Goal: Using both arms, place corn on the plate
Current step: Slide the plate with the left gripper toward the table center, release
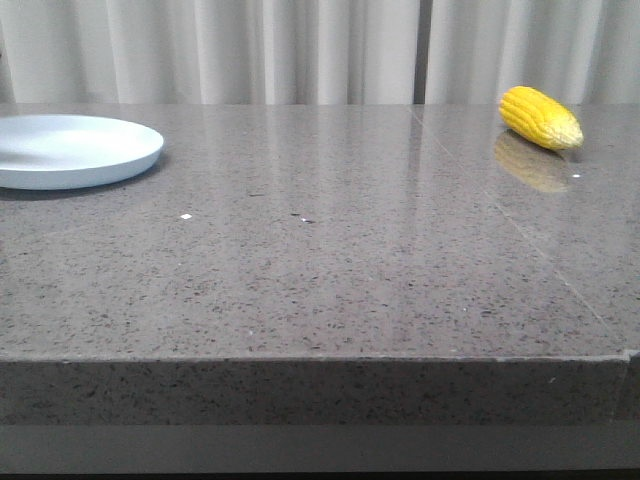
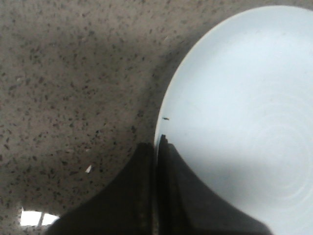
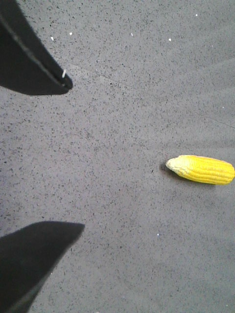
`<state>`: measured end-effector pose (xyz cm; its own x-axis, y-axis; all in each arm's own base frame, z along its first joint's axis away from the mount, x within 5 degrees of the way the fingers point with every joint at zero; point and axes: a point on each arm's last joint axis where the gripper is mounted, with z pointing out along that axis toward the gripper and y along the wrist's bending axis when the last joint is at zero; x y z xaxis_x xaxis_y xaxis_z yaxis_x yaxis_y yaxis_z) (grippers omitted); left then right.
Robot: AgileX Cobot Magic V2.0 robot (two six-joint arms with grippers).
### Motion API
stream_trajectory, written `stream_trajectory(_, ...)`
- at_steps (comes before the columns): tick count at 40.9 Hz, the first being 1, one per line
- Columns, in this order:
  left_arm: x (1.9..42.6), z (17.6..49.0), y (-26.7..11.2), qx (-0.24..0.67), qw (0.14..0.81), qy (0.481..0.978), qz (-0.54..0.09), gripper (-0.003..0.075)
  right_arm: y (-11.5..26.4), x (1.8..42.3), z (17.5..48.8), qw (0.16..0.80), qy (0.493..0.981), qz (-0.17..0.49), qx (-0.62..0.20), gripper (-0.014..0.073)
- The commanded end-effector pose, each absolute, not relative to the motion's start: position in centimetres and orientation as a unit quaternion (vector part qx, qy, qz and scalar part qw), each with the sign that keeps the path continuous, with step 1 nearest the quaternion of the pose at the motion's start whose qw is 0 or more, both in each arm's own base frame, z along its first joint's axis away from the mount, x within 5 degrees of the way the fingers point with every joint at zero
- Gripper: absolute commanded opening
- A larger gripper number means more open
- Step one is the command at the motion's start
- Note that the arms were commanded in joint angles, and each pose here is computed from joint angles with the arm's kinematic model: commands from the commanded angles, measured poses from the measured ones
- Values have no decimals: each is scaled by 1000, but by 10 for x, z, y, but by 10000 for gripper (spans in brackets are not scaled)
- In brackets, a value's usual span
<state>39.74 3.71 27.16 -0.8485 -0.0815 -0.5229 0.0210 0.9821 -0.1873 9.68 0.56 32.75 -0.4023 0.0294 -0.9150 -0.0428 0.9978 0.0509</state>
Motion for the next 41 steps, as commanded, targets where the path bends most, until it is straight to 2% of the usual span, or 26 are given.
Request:
stream_trajectory(1, 391, 326, 20, 9, 341, 935, -101, -20, 4, 100, 344, 587, 809, 26, -3, 562)
stream_trajectory(8, 390, 348, -22, 68, 347, 927, -122, -20, 4, 100, 344, 587, 809, 26, -3, 562)
stream_trajectory(15, 385, 351, -71, 127, 342, 920, -143, -20, 4, 100, 344, 587, 809, 26, -3, 562)
stream_trajectory(30, 380, 326, -159, 213, 321, 905, -180, -20, 4, 100, 344, 587, 809, 26, -3, 562)
stream_trajectory(38, 386, 306, -175, 219, 310, 906, -185, -20, 4, 100, 344, 587, 809, 26, -3, 562)
stream_trajectory(41, 387, 304, -176, 219, 307, 908, -185, 4, 4, 100, 344, 587, 809, 26, -3, 562)
